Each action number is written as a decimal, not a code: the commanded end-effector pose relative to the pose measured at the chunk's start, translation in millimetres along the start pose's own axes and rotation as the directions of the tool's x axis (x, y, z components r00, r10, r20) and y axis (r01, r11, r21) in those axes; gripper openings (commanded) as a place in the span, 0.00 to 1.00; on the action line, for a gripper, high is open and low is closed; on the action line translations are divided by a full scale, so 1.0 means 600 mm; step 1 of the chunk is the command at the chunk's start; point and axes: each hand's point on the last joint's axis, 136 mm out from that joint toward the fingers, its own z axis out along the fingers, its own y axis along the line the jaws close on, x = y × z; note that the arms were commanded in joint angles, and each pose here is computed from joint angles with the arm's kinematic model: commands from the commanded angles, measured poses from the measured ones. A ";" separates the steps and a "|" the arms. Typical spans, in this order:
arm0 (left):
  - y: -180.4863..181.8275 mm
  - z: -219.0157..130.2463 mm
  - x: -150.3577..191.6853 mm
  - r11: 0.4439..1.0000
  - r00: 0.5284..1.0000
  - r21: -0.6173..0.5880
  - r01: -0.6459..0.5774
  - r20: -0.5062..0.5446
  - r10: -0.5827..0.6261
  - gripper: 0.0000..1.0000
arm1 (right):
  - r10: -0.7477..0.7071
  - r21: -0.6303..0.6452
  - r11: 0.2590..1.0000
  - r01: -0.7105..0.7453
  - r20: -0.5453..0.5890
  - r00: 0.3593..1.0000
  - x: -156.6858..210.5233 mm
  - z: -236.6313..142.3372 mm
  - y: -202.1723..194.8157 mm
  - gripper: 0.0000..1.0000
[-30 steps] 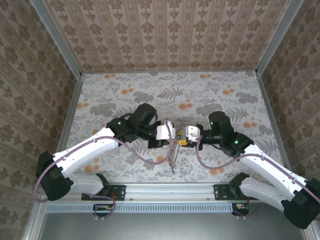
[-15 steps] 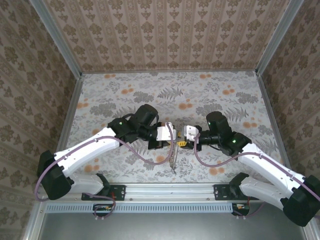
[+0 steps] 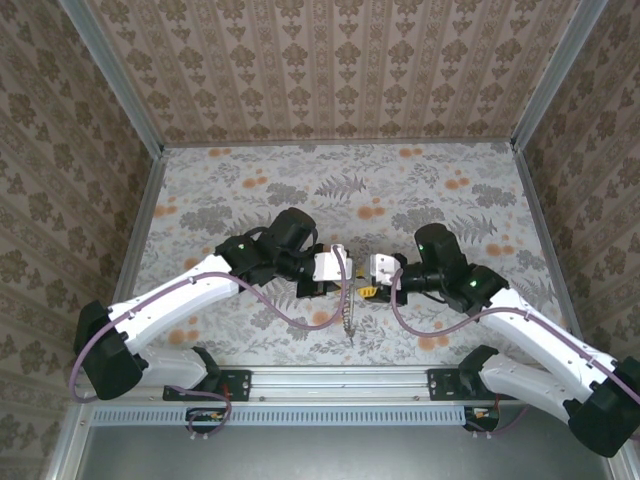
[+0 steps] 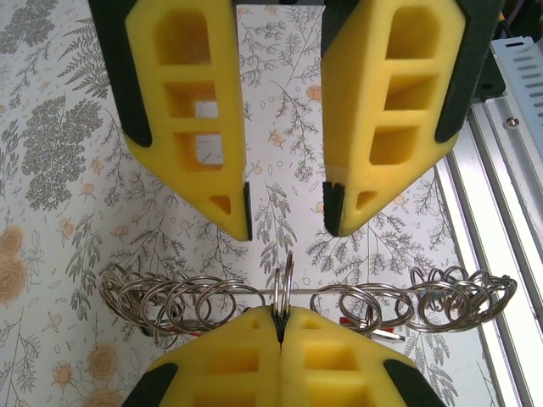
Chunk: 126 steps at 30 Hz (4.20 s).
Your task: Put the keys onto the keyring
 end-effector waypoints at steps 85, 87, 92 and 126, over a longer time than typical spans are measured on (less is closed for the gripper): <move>0.035 -0.056 -0.014 0.990 0.989 -0.102 0.102 0.118 -0.090 0.00 | 0.021 0.056 0.998 -0.030 0.155 0.988 -0.034 -0.013 -0.015 0.25; 0.030 -0.050 -0.001 0.991 0.993 -0.090 0.097 0.069 -0.091 0.00 | 0.018 0.042 0.999 -0.022 0.091 0.996 -0.023 -0.012 -0.013 0.29; 0.028 -0.042 0.009 0.994 0.996 -0.059 0.089 0.002 -0.089 0.00 | 0.029 0.016 0.999 -0.030 0.065 0.997 -0.027 -0.009 -0.011 0.39; 0.032 -0.040 -0.027 0.995 0.993 -0.013 0.095 0.070 -0.093 0.00 | 0.181 -0.006 0.983 -0.182 0.124 0.976 -0.051 0.038 -0.039 0.00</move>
